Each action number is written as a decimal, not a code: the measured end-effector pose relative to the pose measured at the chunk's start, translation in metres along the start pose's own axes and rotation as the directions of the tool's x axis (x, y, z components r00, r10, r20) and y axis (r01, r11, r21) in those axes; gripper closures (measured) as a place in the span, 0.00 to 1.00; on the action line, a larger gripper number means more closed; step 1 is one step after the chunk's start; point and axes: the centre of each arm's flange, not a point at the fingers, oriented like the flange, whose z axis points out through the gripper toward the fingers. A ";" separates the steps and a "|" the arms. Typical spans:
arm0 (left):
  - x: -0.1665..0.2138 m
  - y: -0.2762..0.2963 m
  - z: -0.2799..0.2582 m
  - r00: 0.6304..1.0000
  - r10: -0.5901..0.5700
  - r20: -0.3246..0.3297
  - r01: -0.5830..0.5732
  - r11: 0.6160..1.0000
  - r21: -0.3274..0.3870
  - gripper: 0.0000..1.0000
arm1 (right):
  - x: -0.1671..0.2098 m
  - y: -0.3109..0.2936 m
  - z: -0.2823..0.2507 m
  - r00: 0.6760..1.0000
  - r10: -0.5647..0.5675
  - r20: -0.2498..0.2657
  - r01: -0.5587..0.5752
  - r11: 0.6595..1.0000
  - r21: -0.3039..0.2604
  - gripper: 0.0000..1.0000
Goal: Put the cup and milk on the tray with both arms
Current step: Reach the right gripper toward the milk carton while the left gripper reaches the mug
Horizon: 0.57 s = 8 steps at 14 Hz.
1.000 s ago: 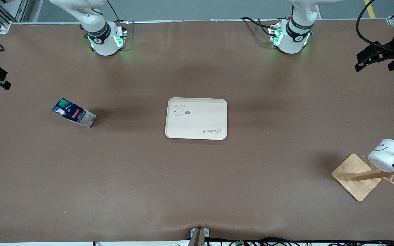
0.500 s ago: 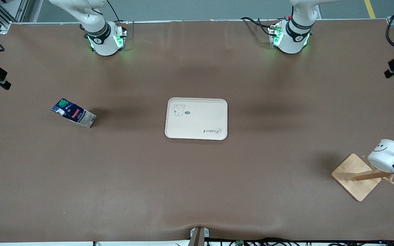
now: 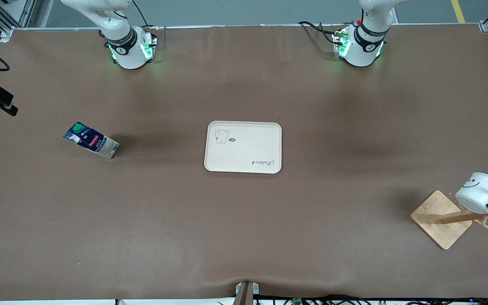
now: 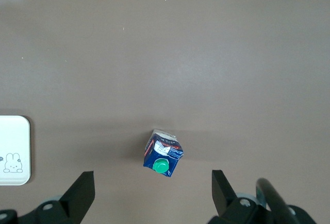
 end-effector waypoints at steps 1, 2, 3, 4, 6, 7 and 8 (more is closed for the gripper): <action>0.003 -0.005 0.014 0.999 -0.020 -0.027 0.019 0.999 -0.027 0.00 | 0.005 0.000 0.012 1.000 0.000 0.024 0.000 1.000 0.002 0.00; 0.005 -0.012 0.028 0.998 -0.047 -0.051 0.044 0.997 -0.063 0.00 | 0.012 0.001 0.029 0.999 0.000 0.052 0.000 1.000 0.003 0.00; 0.006 -0.020 0.041 0.996 -0.061 -0.068 0.055 0.995 -0.086 0.00 | 0.020 0.001 0.045 0.998 0.000 0.070 0.000 1.000 0.004 0.00; 0.007 -0.027 0.052 0.994 -0.062 -0.085 0.053 0.993 -0.106 0.00 | 0.025 0.001 0.055 0.997 -0.001 0.081 0.000 1.000 0.005 0.00; 0.012 -0.038 0.066 0.991 -0.043 -0.126 0.022 0.987 -0.160 0.00 | 0.029 0.000 0.062 0.996 -0.003 0.090 0.002 1.000 0.006 0.00; 0.015 -0.045 0.073 0.988 -0.034 -0.154 0.005 0.982 -0.189 0.00 | 0.029 -0.001 0.060 0.996 -0.004 0.088 0.004 1.000 0.006 0.00; 0.018 -0.051 0.083 0.984 -0.022 -0.175 -0.016 0.977 -0.215 0.00 | 0.029 -0.001 0.058 0.996 -0.005 0.085 0.004 1.000 0.006 0.00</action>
